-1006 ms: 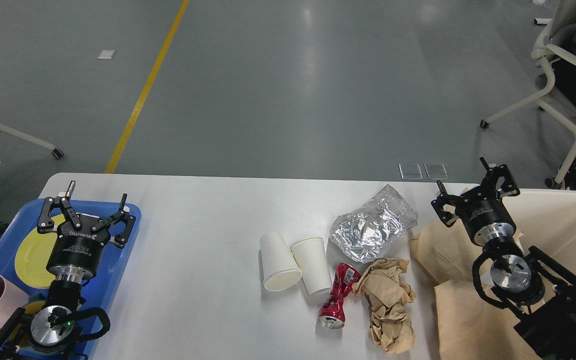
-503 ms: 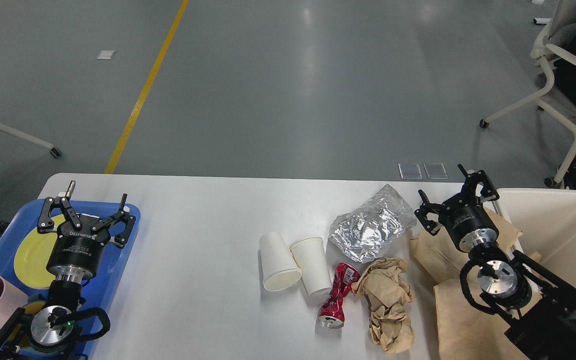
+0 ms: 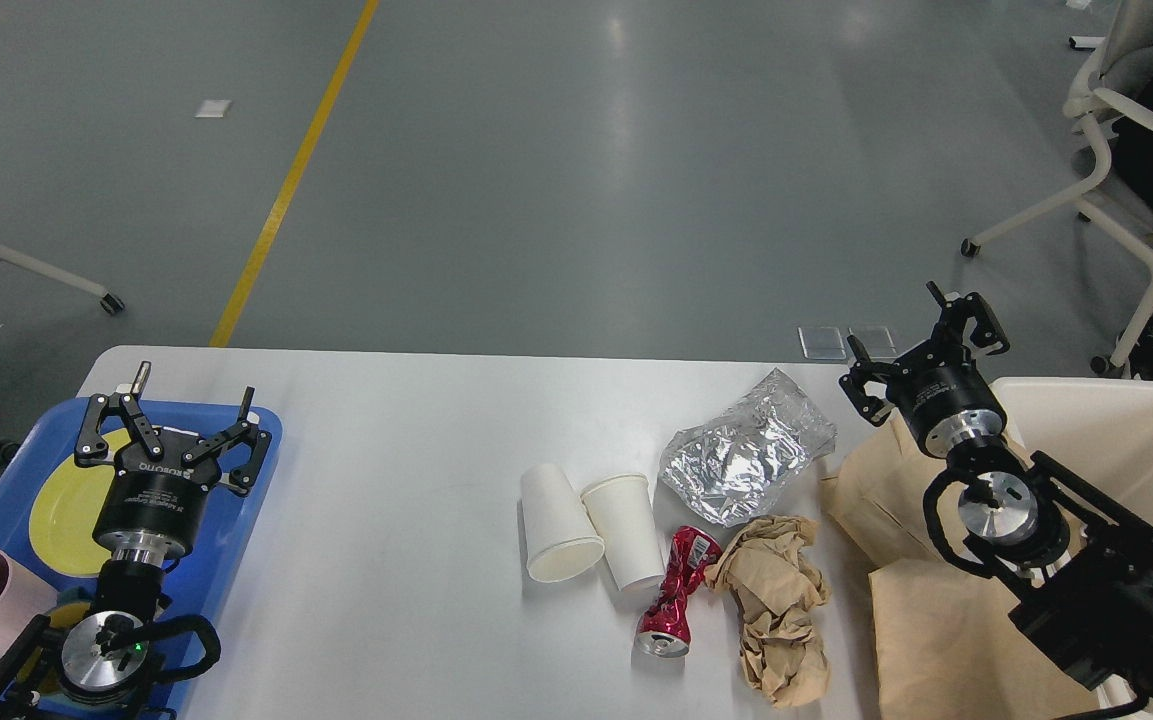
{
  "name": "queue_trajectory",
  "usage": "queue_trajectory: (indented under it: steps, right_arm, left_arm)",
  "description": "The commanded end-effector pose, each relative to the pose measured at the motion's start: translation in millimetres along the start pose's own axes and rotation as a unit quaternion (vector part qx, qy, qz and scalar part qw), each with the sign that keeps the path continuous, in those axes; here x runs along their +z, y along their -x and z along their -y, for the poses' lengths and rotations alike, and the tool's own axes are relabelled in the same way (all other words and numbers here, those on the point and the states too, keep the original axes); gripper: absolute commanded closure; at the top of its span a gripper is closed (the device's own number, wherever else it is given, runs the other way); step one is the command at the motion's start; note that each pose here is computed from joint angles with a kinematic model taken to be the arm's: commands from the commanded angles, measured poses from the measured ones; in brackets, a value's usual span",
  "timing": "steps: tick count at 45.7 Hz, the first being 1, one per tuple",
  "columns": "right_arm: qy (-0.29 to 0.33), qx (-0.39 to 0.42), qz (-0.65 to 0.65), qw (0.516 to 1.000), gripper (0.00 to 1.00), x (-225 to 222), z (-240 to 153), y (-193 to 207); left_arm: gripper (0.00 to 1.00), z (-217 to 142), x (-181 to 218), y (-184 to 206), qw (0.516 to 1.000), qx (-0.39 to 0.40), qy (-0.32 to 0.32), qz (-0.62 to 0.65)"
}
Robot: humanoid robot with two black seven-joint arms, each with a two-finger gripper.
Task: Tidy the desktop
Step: 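Raise the right gripper up out of the white bin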
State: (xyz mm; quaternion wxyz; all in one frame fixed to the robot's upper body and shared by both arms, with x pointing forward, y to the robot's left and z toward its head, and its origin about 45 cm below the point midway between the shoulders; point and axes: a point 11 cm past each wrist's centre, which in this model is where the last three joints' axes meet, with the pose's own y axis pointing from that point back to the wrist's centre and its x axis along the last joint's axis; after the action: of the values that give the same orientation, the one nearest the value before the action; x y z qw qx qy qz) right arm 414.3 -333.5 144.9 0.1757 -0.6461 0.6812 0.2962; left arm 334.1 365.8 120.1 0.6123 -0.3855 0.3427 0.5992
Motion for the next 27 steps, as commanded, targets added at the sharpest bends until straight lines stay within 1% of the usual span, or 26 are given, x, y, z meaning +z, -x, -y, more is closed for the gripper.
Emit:
queue_trajectory:
  steps: [1,8,12,18,23,27]
  right_arm:
    - [-0.007,0.0,-0.007,1.0,0.0,-9,4,2]
    - [-0.009,0.005,-0.025,1.0,0.0,-16,2,-6]
    - [-0.005,-0.007,-0.042,0.999,0.0,-23,-4,-11]
    - [0.036,-0.038,-0.111,0.992,0.0,-28,-13,-25]
    - [0.085,-0.048,-0.177,0.979,0.0,-27,-26,-40]
    - [0.107,-0.071,-0.223,0.966,0.0,-33,-20,-31]
  left_arm:
    - [0.04,0,0,0,1.0,0.0,-0.001,0.0]
    - [0.04,0,0,0,1.0,0.0,0.0,0.0]
    - [0.04,0,0,-1,1.0,0.001,0.0,0.0]
    - [0.04,0,0,-1,1.0,0.002,0.0,0.0]
    - [0.04,0,0,-1,1.0,0.002,-0.001,0.001]
    - [0.04,0,0,-1,1.0,0.002,-0.001,0.0]
